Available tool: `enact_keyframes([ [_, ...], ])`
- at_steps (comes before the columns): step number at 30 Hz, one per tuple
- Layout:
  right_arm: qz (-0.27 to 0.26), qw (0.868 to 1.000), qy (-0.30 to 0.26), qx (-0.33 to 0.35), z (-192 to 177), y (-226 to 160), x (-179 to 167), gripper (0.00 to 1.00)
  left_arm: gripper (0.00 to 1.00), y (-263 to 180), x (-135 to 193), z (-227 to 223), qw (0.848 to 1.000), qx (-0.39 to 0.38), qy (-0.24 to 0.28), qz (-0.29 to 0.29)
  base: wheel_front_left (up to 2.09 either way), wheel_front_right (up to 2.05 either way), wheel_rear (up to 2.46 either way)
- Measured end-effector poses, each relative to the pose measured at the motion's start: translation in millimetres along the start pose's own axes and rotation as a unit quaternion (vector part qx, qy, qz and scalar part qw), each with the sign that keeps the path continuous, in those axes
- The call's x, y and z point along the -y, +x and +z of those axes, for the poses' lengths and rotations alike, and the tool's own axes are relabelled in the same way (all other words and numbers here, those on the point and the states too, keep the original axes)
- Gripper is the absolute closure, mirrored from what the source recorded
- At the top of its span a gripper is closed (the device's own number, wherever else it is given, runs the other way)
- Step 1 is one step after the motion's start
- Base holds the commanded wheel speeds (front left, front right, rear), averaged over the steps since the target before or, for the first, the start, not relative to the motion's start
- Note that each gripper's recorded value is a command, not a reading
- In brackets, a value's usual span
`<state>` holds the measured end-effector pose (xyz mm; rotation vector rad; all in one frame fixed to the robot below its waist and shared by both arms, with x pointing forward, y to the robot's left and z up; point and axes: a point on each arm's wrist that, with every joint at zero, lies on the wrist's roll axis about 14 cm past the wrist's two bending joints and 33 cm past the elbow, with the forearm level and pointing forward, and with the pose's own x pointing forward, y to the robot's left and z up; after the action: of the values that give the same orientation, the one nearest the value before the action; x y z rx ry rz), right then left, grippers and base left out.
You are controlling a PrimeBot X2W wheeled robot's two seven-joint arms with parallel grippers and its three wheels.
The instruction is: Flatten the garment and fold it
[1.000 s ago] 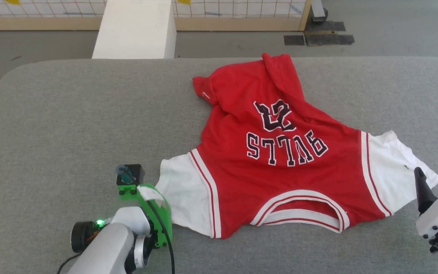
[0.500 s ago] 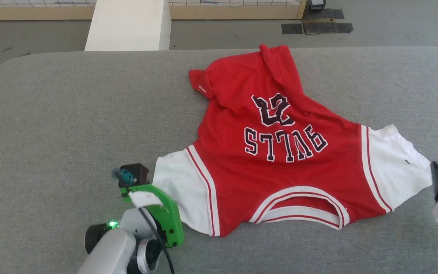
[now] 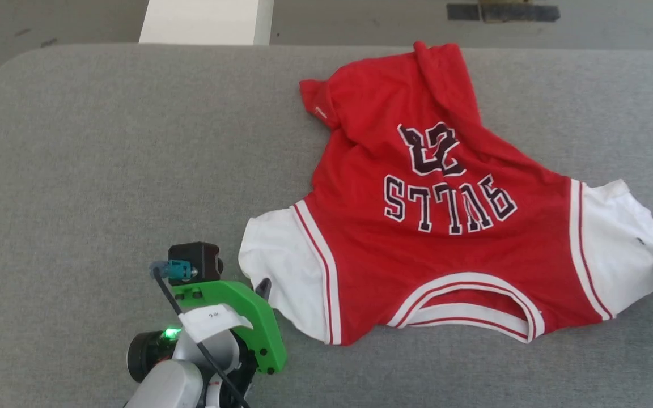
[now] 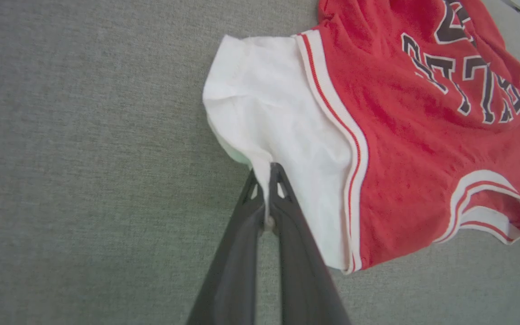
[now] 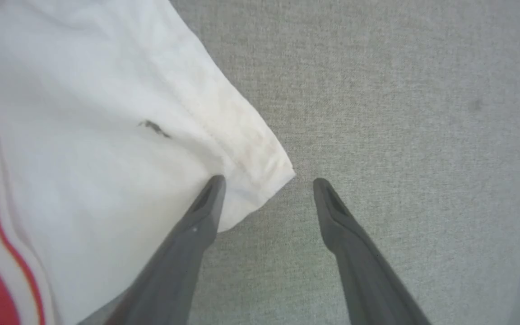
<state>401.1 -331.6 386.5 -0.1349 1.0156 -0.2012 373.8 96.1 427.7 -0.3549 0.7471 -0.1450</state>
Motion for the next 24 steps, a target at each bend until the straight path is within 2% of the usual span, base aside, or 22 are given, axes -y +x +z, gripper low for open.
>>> enact_keyframes([
  [8,0.014,0.999,-0.037,-0.036,-5,18,-13,0.00,1.00,5,-8,-8,1.000,-0.014,-0.009,0.013,0.00,0.00,0.00],
  [9,0.015,0.998,-0.039,-0.036,-5,19,-14,0.25,1.00,5,-9,-9,1.000,-0.016,-0.009,0.014,0.00,0.00,0.00],
  [10,0.018,0.998,-0.038,-0.036,-4,19,-15,0.87,1.00,5,-9,-10,1.000,-0.017,-0.010,0.014,0.00,0.00,0.00],
  [11,0.022,0.999,-0.037,-0.030,-2,18,-16,1.00,1.00,5,-9,-10,1.000,-0.016,-0.010,0.014,0.00,0.00,0.00],
  [15,0.043,0.999,-0.019,0.009,8,14,-25,1.00,1.00,2,-6,-3,1.000,0.003,-0.011,0.010,0.00,0.00,0.00],
  [19,0.073,0.994,0.020,0.075,33,0,-36,1.00,1.00,-6,-1,20,0.999,0.050,-0.019,-0.006,0.00,0.00,0.00],
  [22,0.104,0.983,0.058,0.139,65,-21,-44,1.00,1.00,-16,8,46,0.994,0.097,-0.033,-0.033,0.00,0.00,0.00],
  [24,0.132,0.970,0.086,0.185,91,-42,-50,1.00,1.00,-24,13,71,0.989,0.138,-0.030,-0.048,0.00,0.00,0.00],
])
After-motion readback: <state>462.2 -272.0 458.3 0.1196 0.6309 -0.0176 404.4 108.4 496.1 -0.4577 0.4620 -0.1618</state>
